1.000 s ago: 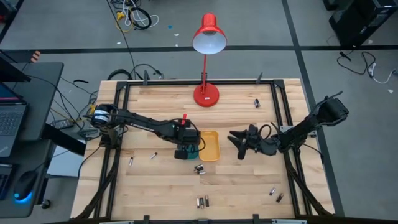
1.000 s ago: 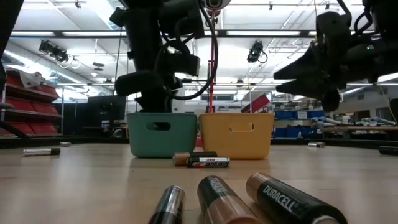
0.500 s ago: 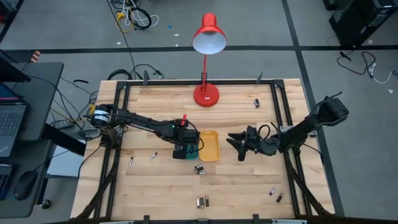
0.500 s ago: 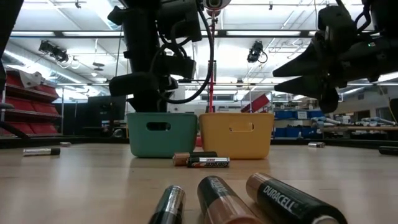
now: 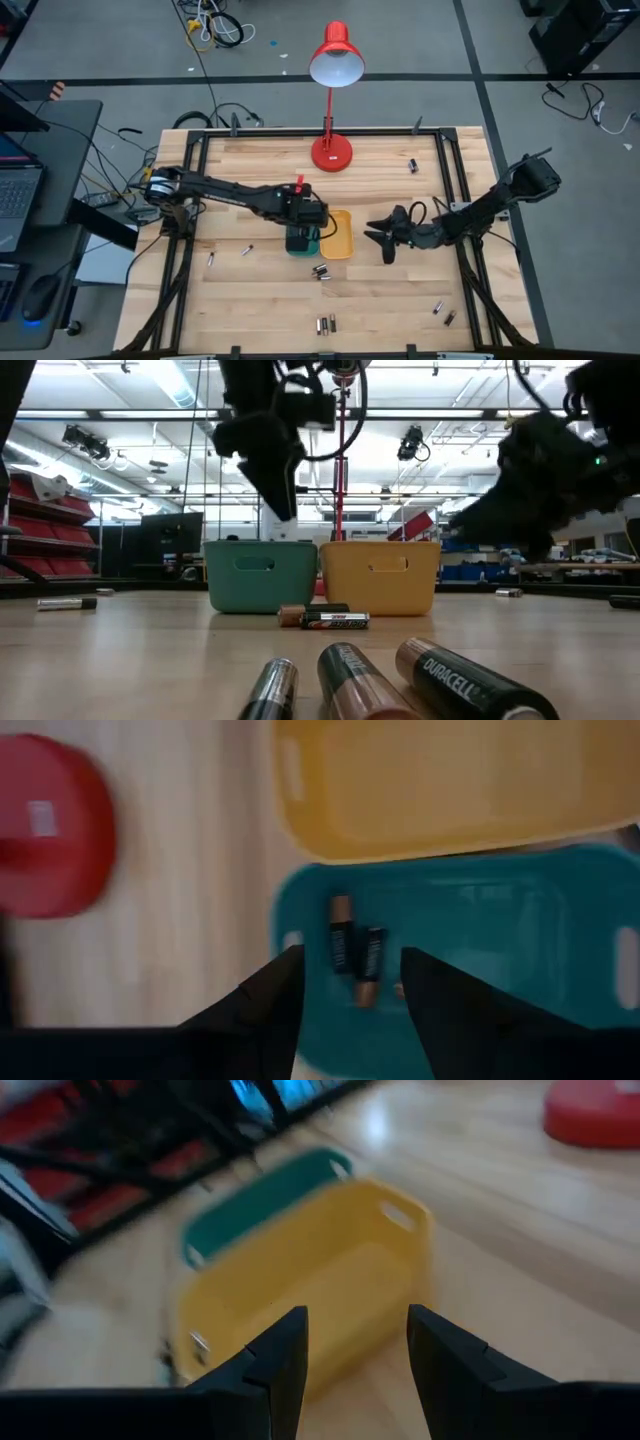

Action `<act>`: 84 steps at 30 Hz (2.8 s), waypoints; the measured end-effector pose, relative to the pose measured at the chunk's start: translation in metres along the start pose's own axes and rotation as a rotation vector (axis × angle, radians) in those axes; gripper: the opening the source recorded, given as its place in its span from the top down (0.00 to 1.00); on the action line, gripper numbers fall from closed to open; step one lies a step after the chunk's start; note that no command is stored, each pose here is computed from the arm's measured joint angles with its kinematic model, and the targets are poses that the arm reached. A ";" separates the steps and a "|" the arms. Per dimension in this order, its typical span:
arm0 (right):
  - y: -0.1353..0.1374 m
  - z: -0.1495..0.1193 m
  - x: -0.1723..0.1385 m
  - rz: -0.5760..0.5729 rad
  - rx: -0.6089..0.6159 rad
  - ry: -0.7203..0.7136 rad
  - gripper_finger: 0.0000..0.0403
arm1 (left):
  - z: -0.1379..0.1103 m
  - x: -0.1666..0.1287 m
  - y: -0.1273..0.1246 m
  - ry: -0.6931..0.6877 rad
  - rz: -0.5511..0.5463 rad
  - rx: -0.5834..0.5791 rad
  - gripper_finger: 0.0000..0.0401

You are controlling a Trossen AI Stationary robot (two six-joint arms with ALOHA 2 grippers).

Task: Sort batteries
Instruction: Put the black battery into the blue bin

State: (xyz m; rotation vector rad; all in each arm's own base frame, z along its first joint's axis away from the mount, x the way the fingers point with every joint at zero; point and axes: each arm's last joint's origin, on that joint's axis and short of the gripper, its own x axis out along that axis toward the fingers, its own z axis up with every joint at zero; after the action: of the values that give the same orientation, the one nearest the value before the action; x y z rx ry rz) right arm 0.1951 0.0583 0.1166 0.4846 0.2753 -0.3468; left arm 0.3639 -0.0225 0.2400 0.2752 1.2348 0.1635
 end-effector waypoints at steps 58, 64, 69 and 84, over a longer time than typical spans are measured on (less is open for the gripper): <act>0.033 0.056 -0.042 -0.566 0.052 0.809 0.71 | -0.160 0.012 -0.066 -0.917 -0.167 -0.557 0.55; 0.026 0.036 -0.051 -0.628 0.079 0.805 0.71 | -0.174 0.019 -0.069 -0.919 -0.197 -0.590 0.55; 0.034 0.025 -0.063 -0.622 0.114 0.809 0.69 | -0.177 0.021 -0.070 -0.897 -0.197 -0.585 0.55; 0.035 0.020 -0.073 -0.709 0.209 0.731 0.68 | -0.179 0.024 -0.071 -0.869 -0.182 -0.547 0.55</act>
State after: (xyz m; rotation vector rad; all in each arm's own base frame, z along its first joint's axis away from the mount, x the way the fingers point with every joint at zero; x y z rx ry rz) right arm 0.1461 0.0963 0.1727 0.7031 1.1430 -0.8907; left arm 0.2005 -0.0628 0.1435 -0.2360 0.3179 0.1889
